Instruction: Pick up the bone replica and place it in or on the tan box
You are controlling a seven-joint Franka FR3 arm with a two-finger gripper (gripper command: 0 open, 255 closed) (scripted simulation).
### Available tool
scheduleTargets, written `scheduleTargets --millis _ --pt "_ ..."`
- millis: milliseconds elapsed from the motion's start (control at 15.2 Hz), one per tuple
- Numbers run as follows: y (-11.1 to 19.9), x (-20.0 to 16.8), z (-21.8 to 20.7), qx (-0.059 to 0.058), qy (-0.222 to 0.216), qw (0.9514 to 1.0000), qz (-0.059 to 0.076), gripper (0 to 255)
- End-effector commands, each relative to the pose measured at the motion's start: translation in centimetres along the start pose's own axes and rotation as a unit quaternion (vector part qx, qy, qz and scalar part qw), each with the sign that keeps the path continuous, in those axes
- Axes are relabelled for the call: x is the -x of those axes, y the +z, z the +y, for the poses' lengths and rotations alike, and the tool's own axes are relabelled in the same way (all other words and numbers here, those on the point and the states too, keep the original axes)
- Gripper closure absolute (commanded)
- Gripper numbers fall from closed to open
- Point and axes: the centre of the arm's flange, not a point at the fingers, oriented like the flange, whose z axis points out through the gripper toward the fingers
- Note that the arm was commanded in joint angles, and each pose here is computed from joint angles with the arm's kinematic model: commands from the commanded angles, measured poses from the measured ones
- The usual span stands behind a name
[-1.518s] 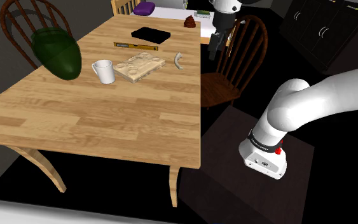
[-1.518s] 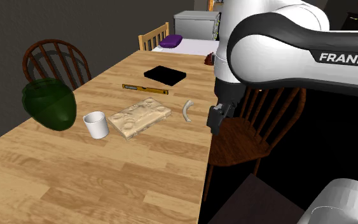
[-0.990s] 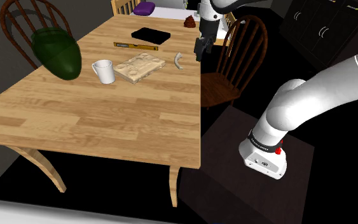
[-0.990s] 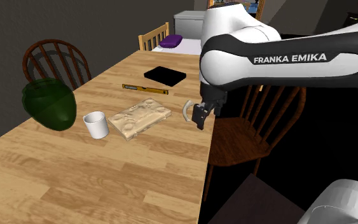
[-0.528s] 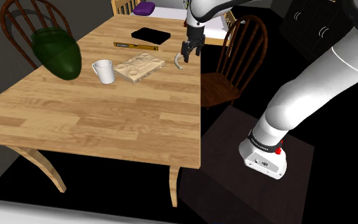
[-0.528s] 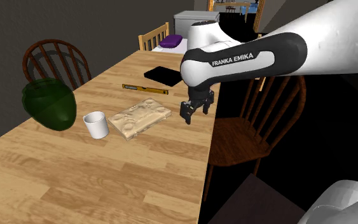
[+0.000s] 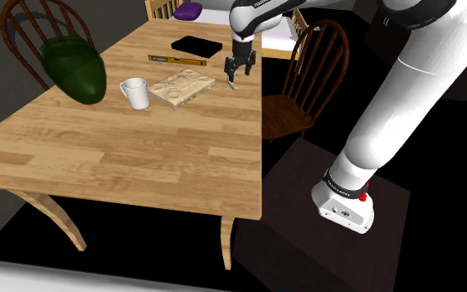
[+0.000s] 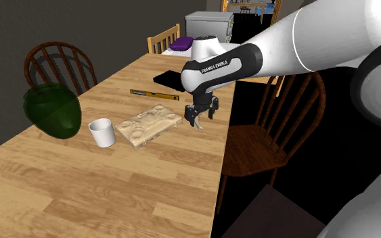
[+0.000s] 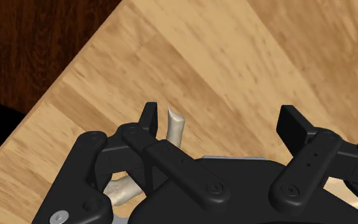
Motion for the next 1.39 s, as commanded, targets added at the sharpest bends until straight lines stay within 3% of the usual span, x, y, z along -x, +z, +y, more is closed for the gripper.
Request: scheduleTargets --millis 0,396,924,1320 --pt "1.6 -2.1 1.0 -0.001 0.017 0.9999 0.000 0" --pt "5.8 -8.2 3.9 -0.004 0.067 0.9978 0.000 0" --pt "10.0 -8.4 4.0 -0.004 0.069 0.9976 0.000 0" --pt "10.0 -8.4 4.0 -0.004 0.069 0.9976 0.000 0"
